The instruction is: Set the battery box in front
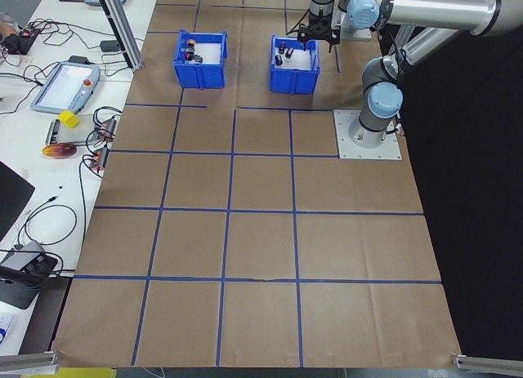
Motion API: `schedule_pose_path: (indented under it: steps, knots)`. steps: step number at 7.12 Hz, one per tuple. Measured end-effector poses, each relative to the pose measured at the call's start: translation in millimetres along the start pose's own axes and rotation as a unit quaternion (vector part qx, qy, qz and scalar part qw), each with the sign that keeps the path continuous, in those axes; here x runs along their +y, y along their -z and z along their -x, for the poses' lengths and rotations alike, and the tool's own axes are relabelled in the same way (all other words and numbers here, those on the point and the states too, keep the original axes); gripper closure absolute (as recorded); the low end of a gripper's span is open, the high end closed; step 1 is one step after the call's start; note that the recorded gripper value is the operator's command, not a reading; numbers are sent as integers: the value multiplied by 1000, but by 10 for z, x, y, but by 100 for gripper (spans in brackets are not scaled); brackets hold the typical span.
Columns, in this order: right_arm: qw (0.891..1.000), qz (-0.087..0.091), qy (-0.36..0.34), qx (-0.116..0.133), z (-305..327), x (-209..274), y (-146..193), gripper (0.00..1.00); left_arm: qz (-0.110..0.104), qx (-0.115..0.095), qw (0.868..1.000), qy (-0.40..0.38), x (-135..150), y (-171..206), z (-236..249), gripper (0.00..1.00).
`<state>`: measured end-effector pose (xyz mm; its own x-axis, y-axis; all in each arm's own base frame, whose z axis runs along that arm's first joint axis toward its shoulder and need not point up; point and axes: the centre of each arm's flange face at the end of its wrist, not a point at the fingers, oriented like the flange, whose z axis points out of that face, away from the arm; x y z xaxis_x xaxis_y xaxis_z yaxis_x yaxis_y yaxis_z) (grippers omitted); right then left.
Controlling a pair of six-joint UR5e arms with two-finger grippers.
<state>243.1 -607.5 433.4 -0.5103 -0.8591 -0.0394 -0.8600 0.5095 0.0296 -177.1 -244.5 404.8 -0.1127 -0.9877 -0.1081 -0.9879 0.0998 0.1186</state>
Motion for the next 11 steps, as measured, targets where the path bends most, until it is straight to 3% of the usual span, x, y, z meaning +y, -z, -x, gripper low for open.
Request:
schedule_pose_path:
  steps: [1, 3, 5, 8, 11]
  knots:
    - [998, 4, 64, 1, 143, -261, -74, 0, 4, -2, 1000, 27, 95, -181, 88, 1]
    - [984, 7, 176, -2, 416, -625, -223, 0, 10, 18, 998, 62, 322, -523, 132, 1]
    - [970, 2, 244, 3, 628, -951, -462, 0, 14, 25, 997, 77, 577, -853, 87, 1]
    - [957, 17, 290, 7, 989, -1444, -1075, 0, 3, 4, 998, 65, 942, -1217, 105, 1]
    - [955, 30, 293, 26, 869, -1518, -1488, 0, -2, 2, 998, 58, 1157, -1462, 63, 1]
